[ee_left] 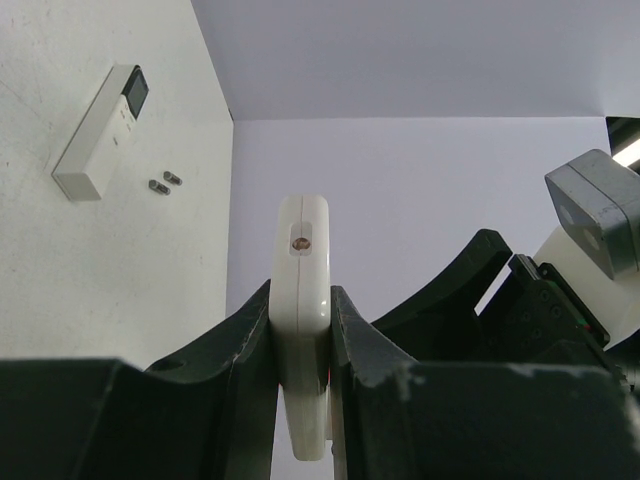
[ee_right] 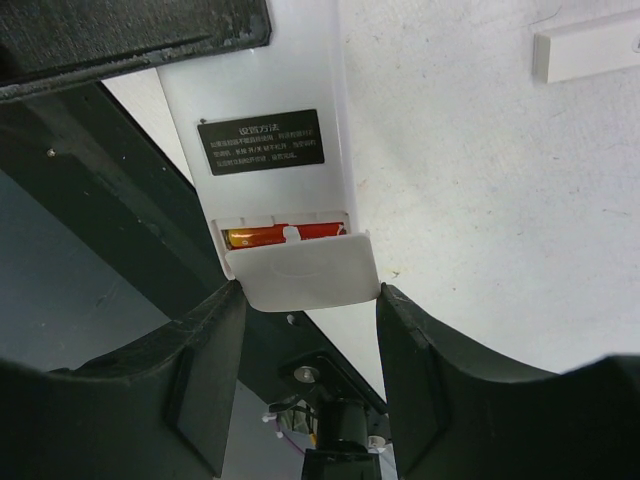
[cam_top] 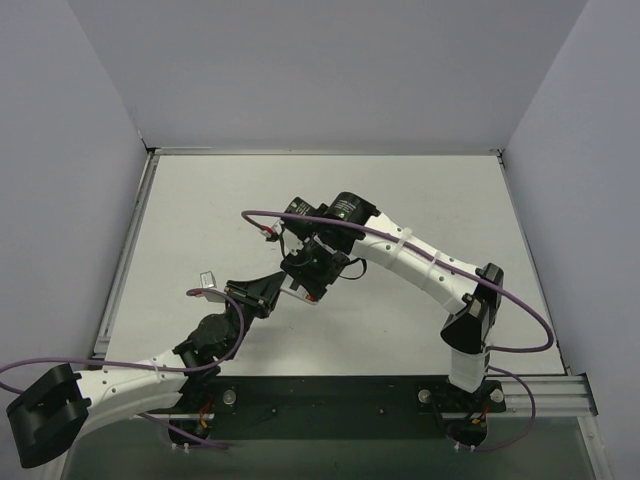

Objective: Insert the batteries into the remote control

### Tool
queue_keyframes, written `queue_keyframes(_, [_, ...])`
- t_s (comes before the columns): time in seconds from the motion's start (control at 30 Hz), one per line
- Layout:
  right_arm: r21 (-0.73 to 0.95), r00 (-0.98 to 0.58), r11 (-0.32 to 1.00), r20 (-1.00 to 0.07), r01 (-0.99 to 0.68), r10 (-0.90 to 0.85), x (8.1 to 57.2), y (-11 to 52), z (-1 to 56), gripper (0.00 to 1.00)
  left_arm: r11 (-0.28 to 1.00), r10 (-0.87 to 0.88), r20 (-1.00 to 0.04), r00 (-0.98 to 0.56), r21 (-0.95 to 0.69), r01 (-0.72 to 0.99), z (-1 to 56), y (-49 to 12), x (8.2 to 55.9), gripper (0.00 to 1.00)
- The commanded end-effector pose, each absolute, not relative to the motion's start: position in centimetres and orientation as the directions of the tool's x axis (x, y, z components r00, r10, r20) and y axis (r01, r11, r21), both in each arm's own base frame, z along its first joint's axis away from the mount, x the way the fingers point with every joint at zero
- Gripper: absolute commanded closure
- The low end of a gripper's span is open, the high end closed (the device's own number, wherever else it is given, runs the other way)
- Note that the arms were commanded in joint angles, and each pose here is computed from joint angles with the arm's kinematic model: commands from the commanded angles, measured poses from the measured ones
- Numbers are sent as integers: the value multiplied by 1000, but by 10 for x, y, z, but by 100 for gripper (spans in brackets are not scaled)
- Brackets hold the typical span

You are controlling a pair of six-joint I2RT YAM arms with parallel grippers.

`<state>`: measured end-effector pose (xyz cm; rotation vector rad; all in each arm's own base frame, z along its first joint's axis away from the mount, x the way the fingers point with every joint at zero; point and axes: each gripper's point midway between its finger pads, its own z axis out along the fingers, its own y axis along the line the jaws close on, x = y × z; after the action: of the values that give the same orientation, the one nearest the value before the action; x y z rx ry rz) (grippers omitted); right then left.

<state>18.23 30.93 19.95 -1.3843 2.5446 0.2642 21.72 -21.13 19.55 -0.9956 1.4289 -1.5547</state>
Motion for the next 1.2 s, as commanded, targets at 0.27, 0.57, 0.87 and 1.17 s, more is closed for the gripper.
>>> queue_keyframes(0.27, [18, -506, 515, -221, -857, -834, 172, 302, 204, 86, -75, -921, 60, -384, -997, 25, 177, -201, 211, 100])
queue_keyframes(0.57, [6, -511, 520, -197, -854, -837, 170, 300, 203, 81, -79, -921, 63, -384, -997, 26, 177, -201, 211, 100])
queue_keyframes(0.87, [8, -511, 520, -197, -854, -837, 170, 304, 203, 76, -101, -917, 82, -389, -994, 30, 181, -202, 211, 100])
queue_keyframes(1.17, [10, -513, 521, -190, -854, -837, 170, 306, 203, 71, -122, -915, 100, -392, -992, 33, 186, -202, 211, 100])
